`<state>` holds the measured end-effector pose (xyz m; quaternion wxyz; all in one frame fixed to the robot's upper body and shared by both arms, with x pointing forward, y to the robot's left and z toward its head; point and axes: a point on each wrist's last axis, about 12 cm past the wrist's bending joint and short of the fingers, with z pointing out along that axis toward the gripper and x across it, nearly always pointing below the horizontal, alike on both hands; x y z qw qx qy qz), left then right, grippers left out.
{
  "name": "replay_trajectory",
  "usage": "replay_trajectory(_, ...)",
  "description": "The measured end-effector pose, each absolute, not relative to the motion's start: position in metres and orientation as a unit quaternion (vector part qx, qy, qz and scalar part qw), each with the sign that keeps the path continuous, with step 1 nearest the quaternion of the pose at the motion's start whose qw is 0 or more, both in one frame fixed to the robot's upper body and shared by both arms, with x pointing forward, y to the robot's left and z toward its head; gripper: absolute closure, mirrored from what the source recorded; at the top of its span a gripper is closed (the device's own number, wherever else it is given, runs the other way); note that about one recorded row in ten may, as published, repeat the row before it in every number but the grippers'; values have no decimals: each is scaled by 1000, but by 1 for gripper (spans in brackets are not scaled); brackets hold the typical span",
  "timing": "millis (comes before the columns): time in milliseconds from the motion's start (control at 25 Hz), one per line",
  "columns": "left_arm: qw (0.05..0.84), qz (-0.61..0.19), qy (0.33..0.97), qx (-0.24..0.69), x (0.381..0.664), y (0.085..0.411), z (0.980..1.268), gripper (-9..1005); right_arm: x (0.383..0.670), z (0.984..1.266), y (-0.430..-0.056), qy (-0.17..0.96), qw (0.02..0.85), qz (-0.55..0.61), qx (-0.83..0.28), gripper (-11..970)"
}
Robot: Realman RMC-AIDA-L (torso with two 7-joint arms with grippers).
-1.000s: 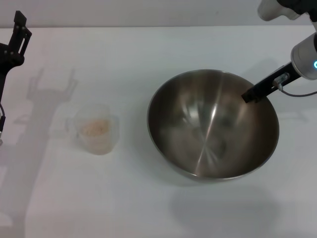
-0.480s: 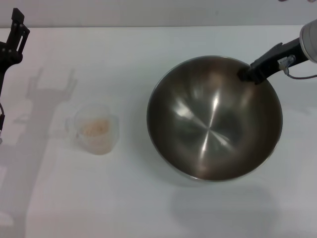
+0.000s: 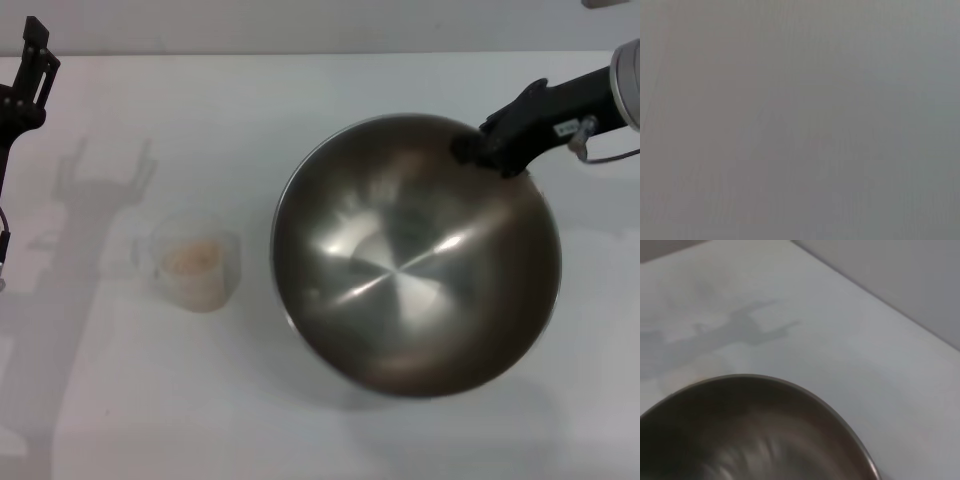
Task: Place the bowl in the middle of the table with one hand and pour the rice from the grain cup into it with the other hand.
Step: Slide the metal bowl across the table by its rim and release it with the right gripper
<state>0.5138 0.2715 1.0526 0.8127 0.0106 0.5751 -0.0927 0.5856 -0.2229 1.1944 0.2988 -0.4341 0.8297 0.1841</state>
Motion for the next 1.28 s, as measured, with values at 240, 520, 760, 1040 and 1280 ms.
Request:
replay_trajectory(240, 813, -92, 574, 12, 514, 271, 1053, 227, 581, 1191, -213, 814, 287, 220, -454, 914)
replay_trajectory(520, 814, -92, 574, 11, 515, 271, 1053, 230, 583, 1177, -204, 816, 257, 249, -454, 901)
replay_trajectory(760, 814, -92, 573, 11, 515, 271, 1054, 233, 587, 1168, -198, 820, 233, 261, -453, 891)
replay_trajectory(1040, 814, -92, 573, 12, 516, 270, 1054, 236, 590, 1160, -197, 833, 202, 238, -456, 879)
replay_trajectory(1280, 814, -92, 573, 12, 516, 270, 1054, 239, 591, 1157, -191, 839, 187, 233, -456, 868)
